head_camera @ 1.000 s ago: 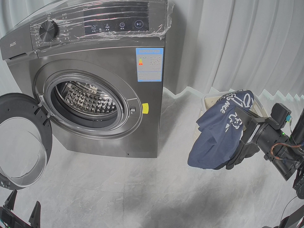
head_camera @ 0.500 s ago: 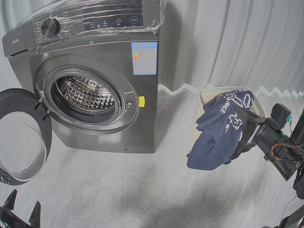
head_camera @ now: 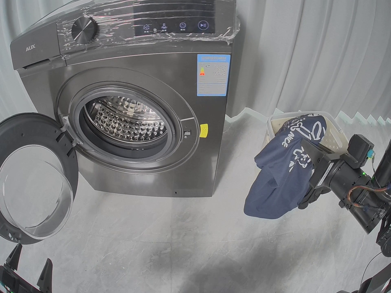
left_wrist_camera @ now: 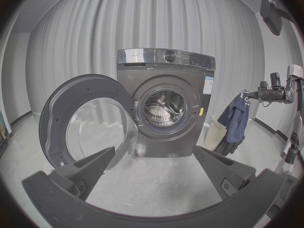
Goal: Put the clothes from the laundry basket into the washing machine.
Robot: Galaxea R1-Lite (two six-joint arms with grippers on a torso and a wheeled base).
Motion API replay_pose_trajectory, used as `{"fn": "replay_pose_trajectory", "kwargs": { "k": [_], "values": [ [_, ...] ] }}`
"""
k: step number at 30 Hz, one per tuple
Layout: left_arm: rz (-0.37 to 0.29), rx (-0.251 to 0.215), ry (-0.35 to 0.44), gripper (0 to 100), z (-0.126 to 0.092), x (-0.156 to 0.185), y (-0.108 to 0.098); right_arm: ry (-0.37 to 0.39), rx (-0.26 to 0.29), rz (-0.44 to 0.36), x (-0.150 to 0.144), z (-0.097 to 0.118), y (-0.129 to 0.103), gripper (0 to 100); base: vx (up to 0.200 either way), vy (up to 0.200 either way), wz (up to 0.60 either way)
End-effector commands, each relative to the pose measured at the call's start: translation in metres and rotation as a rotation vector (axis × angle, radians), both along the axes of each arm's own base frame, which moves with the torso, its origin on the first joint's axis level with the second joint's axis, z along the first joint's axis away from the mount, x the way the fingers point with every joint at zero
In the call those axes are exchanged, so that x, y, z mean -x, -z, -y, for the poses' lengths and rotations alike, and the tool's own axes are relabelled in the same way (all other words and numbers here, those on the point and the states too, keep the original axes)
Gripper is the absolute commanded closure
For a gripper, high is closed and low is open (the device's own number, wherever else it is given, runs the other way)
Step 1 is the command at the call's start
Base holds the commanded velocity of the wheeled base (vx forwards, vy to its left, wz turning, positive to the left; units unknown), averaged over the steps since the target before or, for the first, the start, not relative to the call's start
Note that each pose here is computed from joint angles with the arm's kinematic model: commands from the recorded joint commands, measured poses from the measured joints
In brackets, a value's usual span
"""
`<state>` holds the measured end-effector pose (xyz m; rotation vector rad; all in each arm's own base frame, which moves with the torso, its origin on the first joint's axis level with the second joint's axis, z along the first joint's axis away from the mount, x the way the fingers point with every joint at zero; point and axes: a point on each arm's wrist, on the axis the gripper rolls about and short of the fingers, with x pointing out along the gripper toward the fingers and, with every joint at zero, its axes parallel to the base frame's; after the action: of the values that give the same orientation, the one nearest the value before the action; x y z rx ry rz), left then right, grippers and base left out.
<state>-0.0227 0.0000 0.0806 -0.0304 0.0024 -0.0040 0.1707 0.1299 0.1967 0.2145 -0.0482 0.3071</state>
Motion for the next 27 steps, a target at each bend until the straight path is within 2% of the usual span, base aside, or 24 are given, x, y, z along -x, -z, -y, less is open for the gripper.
{"fn": "replay_pose_trajectory", "kwargs": {
  "k": [1,11,20,27],
  "values": [
    [-0.002,0.000,0.001,0,0.0000,0.0000,0.0049,-0.016,0.003,-0.003,0.0003,-0.0022,0.0013,100,0.000,0.200,0.00],
    [-0.002,0.002,0.001,0,0.0000,0.0000,0.0049,-0.028,-0.005,-0.009,0.0017,-0.0036,0.0021,100,0.000,0.020,0.00],
    [-0.002,0.002,0.001,0,0.0000,0.0000,0.0049,-0.025,-0.004,-0.010,0.0015,-0.0033,0.0023,100,-0.200,0.000,0.00],
    [-0.002,0.000,0.001,0,0.0000,0.0000,0.0049,-0.025,-0.002,-0.013,0.0014,-0.0034,0.0030,100,0.000,0.000,0.00]
  ]
}}
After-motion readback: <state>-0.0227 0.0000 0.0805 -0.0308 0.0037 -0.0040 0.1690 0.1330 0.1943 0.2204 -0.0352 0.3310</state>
